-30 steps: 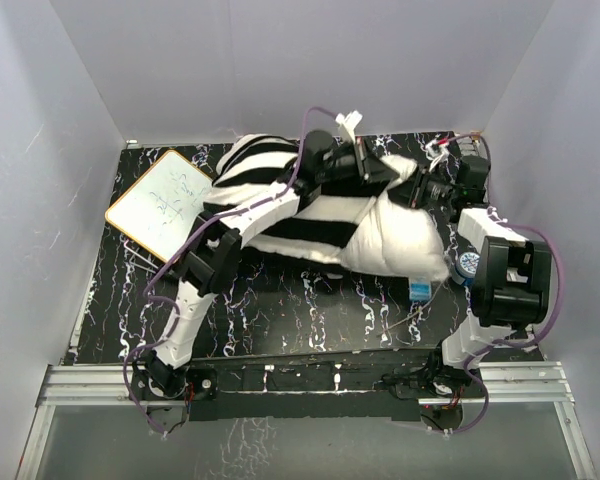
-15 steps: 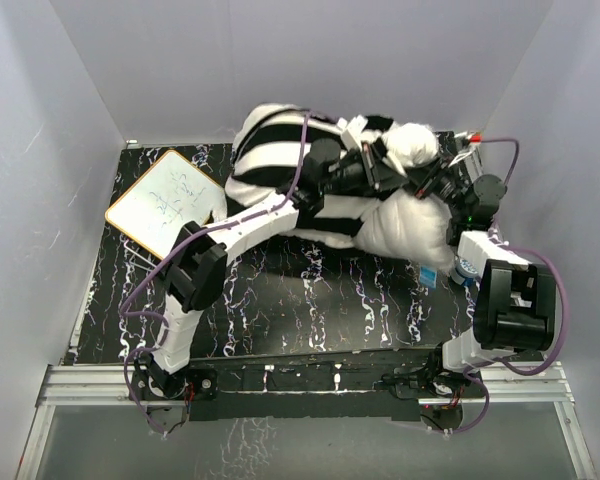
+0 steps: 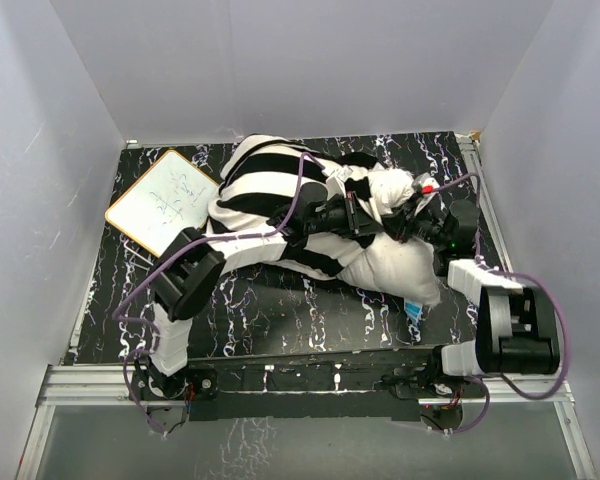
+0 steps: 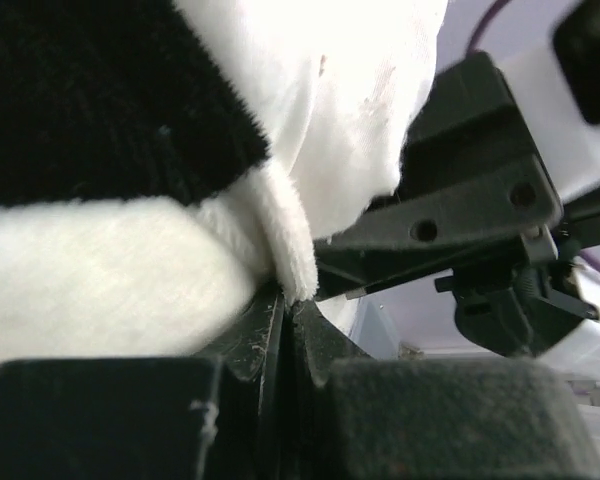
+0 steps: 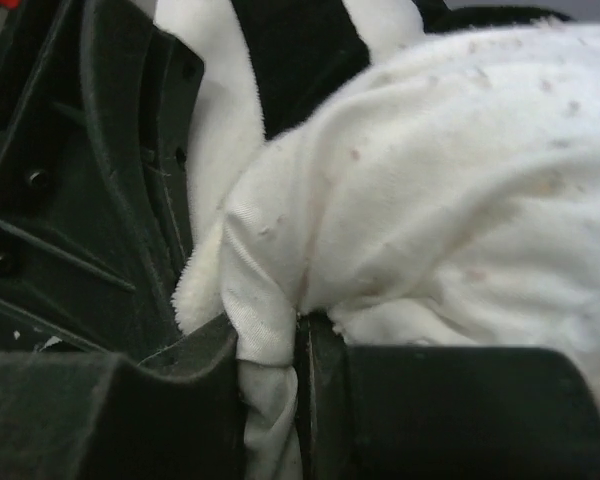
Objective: Put the pillow into the pillowcase
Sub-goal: Stuff the pillow into the pillowcase.
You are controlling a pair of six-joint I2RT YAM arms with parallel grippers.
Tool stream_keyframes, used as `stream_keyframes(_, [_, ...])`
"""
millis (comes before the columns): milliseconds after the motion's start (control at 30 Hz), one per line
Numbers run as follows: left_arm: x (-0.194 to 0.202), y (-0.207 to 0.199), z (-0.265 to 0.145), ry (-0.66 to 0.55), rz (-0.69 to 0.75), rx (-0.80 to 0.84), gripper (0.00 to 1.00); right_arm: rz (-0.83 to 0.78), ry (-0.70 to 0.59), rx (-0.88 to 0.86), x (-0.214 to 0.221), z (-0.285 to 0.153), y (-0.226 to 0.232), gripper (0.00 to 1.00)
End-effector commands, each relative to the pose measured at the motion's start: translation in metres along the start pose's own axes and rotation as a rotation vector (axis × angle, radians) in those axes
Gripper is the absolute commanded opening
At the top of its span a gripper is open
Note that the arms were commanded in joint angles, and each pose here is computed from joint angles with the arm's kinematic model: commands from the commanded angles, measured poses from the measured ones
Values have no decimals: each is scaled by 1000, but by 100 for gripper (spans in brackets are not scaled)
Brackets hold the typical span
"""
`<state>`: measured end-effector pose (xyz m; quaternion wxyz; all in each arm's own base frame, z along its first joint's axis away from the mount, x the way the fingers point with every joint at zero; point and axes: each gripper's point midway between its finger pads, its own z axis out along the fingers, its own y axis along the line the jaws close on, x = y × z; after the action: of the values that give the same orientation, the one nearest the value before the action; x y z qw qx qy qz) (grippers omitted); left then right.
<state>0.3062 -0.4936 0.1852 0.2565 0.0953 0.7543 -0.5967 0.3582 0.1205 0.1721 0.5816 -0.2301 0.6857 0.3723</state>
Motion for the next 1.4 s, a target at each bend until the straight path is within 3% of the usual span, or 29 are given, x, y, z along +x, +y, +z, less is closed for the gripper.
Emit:
stream_keyframes(0, [63,-34,-31,213,102,-9,1,-436,91,-222,20,9,52,13])
stream_keyframes(133, [27,-58,-48,137,264,-6,0,-698,99,-247,-9,21,35,12])
stream_keyframes(367, [-152,-127,-52,-117,548,98,0,-1098,-87,-230,-160,71,31,9])
stream_keyframes(467, [-202,-165,-55,-182,658,181,0,-1311,-201,-194,-207,70,52,8])
stream_keyframes(533, [-214,-191,-60,-204,727,238,0,-1454,-233,-198,-214,61,66,8])
stream_keyframes(667, [-182,-207,-80,-171,756,327,0,-1676,-165,-281,-144,30,84,8])
stream_keyframes(700, [-152,-174,-76,-119,709,292,0,-1721,-133,-311,-118,20,86,8])
stream_keyframes(833, [-53,-117,-89,-23,613,243,0,-1790,-33,-446,-8,-17,92,8])
stream_keyframes(1000, [59,-72,-106,100,504,128,0,-1802,-3,-612,98,-55,116,8])
stream_keyframes(1133, [91,-61,-132,101,457,51,0,-1812,-24,-731,138,-78,140,8])
stream_keyframes(1267, [90,-52,-161,80,413,-76,1,-1778,-20,-795,151,-90,152,8])
stream_keyframes(1367, [74,-55,-182,33,383,-186,11,-1731,-18,-761,145,-86,149,8])
